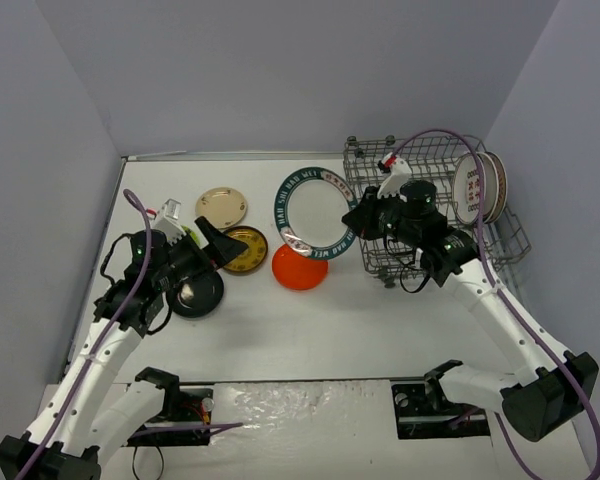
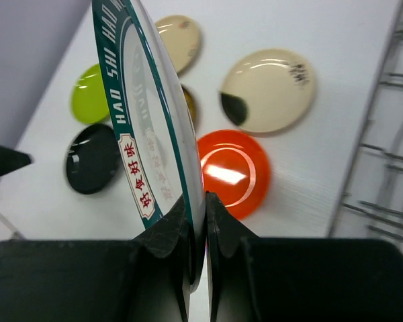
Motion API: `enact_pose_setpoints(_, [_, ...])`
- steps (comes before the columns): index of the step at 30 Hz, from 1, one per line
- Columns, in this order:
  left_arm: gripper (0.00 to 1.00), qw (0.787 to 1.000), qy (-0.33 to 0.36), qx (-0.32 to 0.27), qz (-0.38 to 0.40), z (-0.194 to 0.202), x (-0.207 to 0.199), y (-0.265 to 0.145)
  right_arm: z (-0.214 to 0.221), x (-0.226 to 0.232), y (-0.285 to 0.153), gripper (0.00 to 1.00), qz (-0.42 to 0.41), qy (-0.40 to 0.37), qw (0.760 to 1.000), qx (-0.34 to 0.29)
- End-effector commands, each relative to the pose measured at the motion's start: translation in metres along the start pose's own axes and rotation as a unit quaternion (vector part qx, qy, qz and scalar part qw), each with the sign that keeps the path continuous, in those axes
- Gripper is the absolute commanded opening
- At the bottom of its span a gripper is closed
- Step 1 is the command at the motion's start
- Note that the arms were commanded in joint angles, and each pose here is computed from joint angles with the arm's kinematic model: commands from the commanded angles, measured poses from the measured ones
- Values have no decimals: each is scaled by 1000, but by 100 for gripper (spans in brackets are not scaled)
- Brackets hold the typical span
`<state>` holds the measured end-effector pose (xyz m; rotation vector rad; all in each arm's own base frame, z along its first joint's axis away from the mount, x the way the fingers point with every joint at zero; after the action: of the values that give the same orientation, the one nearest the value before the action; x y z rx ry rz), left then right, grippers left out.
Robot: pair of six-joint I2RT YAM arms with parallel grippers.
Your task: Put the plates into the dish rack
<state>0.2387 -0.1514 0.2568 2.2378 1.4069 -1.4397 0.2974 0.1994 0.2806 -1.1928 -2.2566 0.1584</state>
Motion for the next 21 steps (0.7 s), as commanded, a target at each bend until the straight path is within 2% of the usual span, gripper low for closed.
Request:
enact_pose_setpoints(1, [97, 980, 128, -40, -145, -23, 34, -36, -78, -43, -39, 0, 142, -113, 977, -111])
enact_pose_setpoints(5, [97, 947, 203, -58, -243, -34, 65, -63, -108, -104, -62, 0, 266, -162, 942, -125])
enact_pose_setpoints(9, [97, 923, 247, -73, -285, -39, 83, -74, -136, -164, -77, 0, 375, -212, 897, -105])
enact_pose_setpoints(15, [97, 909, 282, -75, -298, -33, 104, -71, -170, -231, -82, 0, 471, -229, 845, -109])
enact_pose_setpoints(21, [97, 908, 283, -80, -297, -34, 106, -67, -182, -273, -68, 0, 534, -263, 801, -67])
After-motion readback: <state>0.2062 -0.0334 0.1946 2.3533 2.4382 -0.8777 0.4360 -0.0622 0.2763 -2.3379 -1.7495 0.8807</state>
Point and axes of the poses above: each gripper's point midway between its finger pads, its own y axis out along the fingers, its own x axis along the line the jaws close on, z = x × y, the point moved 2 cm from there along -y, back along the fingers, and after that the axes turned 1 degree about y, right-handed, at the moved point
